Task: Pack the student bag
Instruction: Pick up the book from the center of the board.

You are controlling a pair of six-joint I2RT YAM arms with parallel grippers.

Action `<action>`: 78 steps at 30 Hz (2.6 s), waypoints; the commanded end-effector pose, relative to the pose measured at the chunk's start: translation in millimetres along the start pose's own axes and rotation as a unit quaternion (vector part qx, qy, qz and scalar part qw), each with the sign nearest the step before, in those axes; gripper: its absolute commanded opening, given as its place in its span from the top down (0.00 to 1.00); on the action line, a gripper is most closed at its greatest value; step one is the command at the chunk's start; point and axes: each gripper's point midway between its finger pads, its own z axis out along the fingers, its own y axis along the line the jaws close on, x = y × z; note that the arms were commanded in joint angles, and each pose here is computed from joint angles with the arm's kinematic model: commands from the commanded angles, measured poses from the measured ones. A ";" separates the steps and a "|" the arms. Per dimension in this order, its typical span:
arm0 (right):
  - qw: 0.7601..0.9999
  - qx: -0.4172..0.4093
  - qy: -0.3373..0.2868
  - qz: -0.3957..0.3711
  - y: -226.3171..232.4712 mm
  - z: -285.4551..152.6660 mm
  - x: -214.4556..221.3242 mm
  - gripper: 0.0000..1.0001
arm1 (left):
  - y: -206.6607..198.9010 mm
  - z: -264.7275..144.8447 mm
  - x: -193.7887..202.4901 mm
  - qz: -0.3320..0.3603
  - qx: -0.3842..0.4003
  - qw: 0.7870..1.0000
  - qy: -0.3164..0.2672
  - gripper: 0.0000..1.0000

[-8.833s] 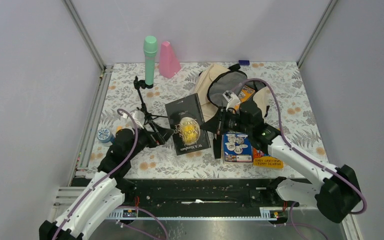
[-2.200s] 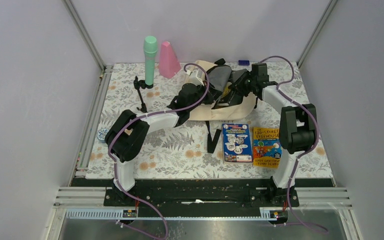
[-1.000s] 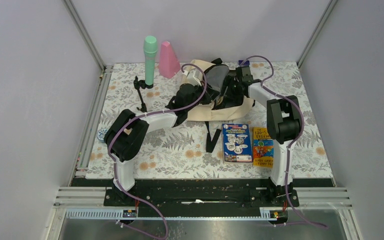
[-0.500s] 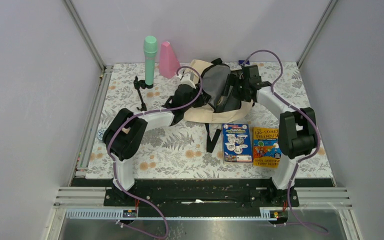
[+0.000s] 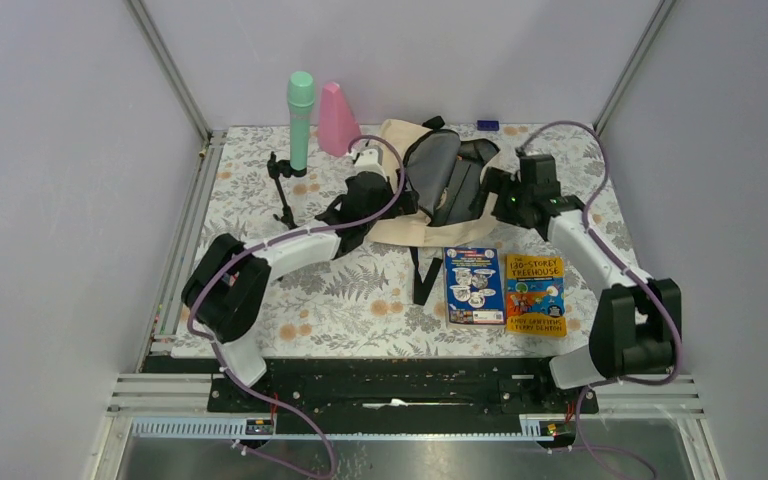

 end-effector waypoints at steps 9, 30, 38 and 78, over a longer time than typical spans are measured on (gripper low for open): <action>0.991 0.073 0.091 0.071 -59.2 -41.2 109.3 0.06 | -56.2 -86.8 31.5 0.012 0.090 0.996 0.012 0.01; 0.976 -0.031 0.210 0.048 12.3 -14.5 197.0 0.24 | -65.3 -137.9 102.7 -0.023 0.167 0.980 0.108 0.06; 0.980 -0.023 0.188 0.063 12.4 -11.2 198.6 0.10 | -70.3 -153.0 136.5 -0.068 0.216 0.959 0.168 0.31; 0.973 -0.042 0.202 0.101 16.3 -6.8 214.4 0.11 | -27.0 -149.6 193.2 -0.163 0.113 0.960 0.195 0.58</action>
